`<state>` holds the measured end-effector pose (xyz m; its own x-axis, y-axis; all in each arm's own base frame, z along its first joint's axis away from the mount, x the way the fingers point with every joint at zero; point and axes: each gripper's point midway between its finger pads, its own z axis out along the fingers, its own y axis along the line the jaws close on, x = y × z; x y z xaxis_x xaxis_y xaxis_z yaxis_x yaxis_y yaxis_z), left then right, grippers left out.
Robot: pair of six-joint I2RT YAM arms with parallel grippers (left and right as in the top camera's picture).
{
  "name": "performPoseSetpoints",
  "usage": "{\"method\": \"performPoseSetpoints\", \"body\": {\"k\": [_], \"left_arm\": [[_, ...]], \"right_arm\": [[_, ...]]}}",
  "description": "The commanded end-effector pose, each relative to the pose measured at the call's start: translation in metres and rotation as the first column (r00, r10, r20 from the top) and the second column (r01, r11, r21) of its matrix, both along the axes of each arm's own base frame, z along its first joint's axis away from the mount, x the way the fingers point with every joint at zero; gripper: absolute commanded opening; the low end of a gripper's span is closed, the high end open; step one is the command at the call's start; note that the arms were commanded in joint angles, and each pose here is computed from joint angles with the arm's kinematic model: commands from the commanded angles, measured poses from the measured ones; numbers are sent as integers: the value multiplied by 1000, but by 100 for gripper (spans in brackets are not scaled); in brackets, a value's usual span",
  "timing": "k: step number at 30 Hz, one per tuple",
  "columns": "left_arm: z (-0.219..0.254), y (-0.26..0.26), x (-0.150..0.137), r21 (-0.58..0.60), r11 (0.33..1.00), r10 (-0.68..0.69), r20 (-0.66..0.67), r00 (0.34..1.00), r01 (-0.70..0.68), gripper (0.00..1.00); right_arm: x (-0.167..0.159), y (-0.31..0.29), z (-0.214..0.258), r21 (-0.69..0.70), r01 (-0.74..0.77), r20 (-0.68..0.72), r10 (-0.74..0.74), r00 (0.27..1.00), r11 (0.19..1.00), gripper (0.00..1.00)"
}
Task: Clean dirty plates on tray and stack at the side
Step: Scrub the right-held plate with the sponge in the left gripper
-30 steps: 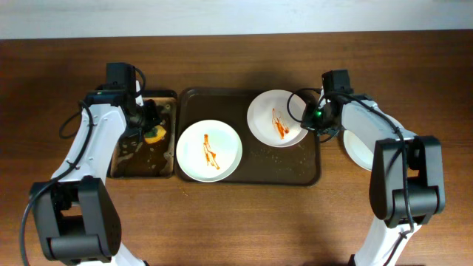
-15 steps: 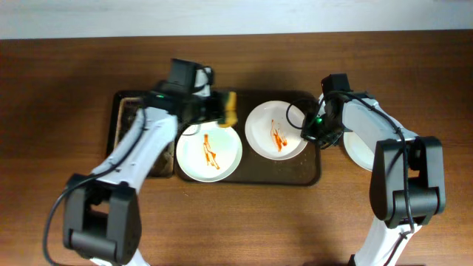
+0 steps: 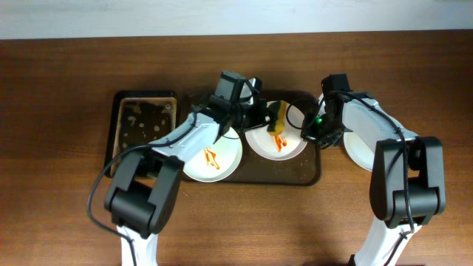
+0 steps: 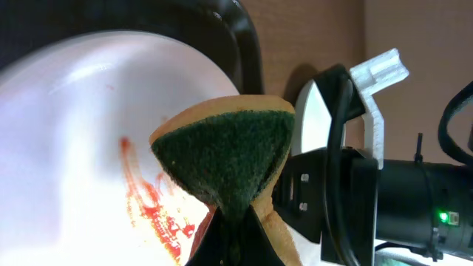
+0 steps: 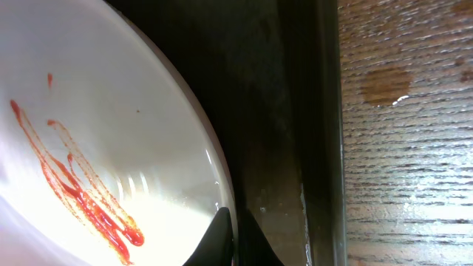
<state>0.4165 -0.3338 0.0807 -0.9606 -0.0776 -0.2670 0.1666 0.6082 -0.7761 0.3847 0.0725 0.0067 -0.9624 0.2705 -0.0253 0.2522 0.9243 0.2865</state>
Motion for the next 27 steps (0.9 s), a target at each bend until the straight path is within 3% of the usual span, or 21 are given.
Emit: {"method": "performPoseSetpoints", "body": {"k": [1, 10, 14, 21, 27], "left_arm": [[-14, -21, -13, -76, 997, -41, -101, 994, 34, 0], [-43, -49, -40, -58, 994, -103, -148, 984, 96, 0], [-62, -47, -43, 62, 997, -36, -144, 989, 45, 0], [-93, -1, -12, 351, 931, 99, 33, 995, -104, 0], [-93, 30, 19, 418, 888, 136, 156, 978, -190, 0]], "right_arm": [[-8, 2, -7, -5, -20, -26, 20, 999, 1000, 4], [-8, 2, -7, -5, -20, -27, 20, 999, 1000, 4], [-8, 2, -7, -5, -20, -28, 20, 999, 1000, 4], [-10, 2, -7, -6, -20, -37, 20, 999, 1000, 4], [-12, 2, -7, -6, -21, -42, 20, 999, 1000, 4]]}}
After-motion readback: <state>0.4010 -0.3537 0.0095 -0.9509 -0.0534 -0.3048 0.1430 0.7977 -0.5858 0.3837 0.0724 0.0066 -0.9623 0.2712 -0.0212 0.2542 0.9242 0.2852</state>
